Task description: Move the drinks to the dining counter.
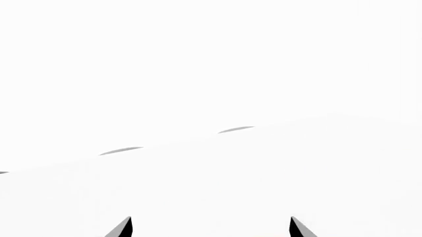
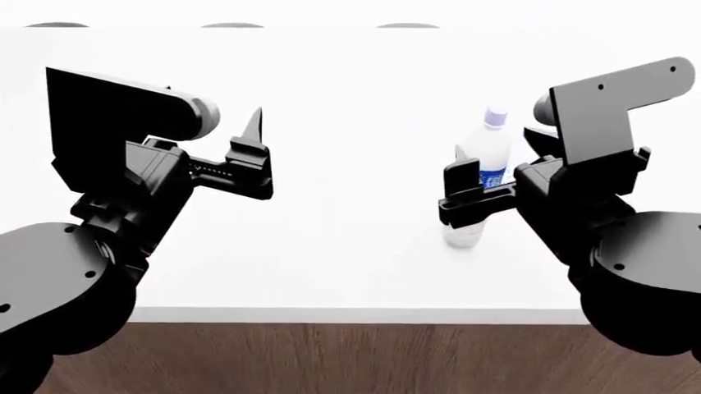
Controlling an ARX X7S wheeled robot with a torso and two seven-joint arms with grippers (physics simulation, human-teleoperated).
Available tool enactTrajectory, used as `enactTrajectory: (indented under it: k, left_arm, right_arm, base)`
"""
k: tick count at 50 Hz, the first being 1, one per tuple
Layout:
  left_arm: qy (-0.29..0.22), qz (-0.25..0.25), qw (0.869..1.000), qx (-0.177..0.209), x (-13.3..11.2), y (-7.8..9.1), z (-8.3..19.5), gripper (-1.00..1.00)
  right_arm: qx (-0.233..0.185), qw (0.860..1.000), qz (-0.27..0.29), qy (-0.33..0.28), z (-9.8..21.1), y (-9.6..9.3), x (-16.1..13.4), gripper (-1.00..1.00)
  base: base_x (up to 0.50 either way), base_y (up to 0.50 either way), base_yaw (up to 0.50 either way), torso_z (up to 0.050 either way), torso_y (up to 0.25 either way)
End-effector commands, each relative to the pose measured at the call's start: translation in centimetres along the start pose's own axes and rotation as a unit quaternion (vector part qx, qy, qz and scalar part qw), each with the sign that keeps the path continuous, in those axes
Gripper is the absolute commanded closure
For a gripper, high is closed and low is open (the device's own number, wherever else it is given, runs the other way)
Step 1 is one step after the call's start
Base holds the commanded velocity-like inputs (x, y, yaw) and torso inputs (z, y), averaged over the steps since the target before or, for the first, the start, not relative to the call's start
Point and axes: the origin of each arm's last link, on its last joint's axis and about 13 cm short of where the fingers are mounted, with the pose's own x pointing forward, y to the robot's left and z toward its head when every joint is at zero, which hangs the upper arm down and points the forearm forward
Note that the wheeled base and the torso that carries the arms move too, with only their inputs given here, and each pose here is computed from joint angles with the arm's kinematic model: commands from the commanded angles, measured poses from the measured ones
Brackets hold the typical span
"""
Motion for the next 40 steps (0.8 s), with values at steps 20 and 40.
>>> enactTrajectory:
  k: [20,40]
  left_arm:
    - [0.0,0.002,1.0,0.0,-0.1,0.0,0.0,-1.0]
    - [-0.013,-0.003,1.0,0.004,-0.4,-0.2,1.2,-1.0]
  right_arm:
    - [-0.005,1.0,-0.004,-0.011,0.5,-0.1,-0.4,-1.0]
    - [-0.011,0.995,-0.022,-0.101,4.8,-0.3,-6.5,-1.0]
  base:
    - [0.0,0.0,0.0,0.0,0.0]
    - [0.0,0.0,0.0,0.0,0.0]
